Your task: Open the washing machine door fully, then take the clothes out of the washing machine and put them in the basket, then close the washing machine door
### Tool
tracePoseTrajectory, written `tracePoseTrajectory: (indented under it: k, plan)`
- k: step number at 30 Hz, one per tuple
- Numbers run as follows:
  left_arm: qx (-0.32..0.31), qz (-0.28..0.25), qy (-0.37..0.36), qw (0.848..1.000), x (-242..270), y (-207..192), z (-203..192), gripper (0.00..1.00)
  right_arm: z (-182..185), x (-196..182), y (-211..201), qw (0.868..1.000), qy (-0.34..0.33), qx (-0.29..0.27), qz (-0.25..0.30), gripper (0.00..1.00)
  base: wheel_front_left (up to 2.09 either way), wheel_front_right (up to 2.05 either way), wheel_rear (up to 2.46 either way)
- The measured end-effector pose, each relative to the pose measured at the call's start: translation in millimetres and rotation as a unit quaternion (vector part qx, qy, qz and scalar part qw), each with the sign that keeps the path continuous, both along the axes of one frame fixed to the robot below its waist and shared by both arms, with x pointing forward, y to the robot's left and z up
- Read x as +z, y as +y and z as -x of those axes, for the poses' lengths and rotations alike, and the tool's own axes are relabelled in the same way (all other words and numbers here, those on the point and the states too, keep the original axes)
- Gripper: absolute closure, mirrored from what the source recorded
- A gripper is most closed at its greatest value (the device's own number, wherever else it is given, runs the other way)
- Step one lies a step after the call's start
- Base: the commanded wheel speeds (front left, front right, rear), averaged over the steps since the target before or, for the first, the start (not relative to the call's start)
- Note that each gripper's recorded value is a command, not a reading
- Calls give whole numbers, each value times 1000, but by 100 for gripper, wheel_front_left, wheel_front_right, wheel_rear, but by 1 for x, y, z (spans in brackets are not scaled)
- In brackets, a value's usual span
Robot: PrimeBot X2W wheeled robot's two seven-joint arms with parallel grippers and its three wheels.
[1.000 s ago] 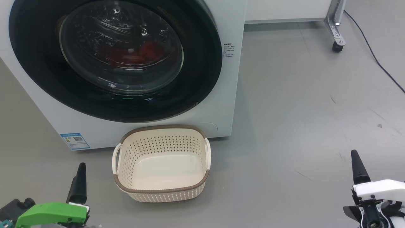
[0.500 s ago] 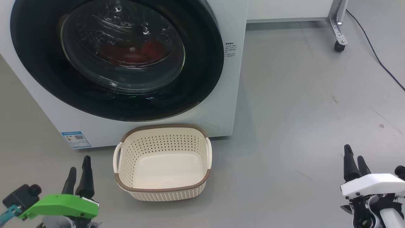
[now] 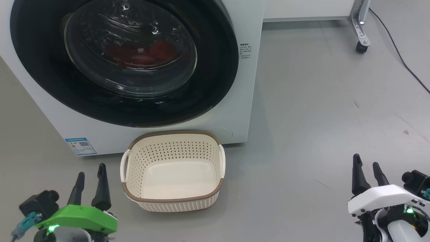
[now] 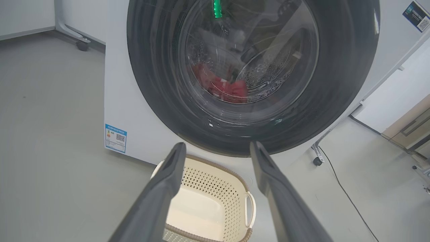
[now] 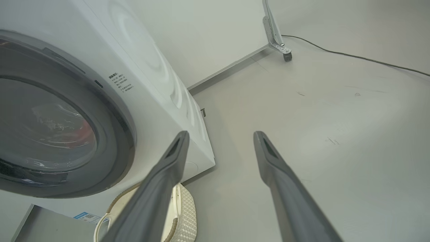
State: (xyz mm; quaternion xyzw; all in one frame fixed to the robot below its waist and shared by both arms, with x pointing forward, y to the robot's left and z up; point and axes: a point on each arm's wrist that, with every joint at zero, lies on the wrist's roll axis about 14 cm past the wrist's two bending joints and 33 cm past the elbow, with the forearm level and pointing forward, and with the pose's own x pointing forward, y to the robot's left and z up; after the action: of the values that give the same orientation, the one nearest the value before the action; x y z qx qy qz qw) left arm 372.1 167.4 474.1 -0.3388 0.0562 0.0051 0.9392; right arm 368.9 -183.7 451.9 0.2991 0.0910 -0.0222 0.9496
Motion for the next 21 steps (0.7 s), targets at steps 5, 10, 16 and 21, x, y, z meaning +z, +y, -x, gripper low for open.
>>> tracePoseTrajectory:
  k: [5, 10, 16, 21]
  plan:
    - [-4, -36, -7, 999, 1, -2, 0, 0, 0, 1, 7, 999, -7, 17, 38, 0, 0, 0, 0]
    - [-10, -69, -14, 997, 2, -6, 0, 0, -1, 4, 15, 997, -17, 32, 71, 0, 0, 0, 0]
    - [-15, -112, -24, 993, 4, -9, 1, 0, -3, 10, 23, 992, -36, 47, 112, 0, 0, 0, 0]
    - [-17, -145, -34, 989, 6, -10, 0, 0, -3, 12, 30, 986, -47, 62, 146, 0, 0, 0, 0]
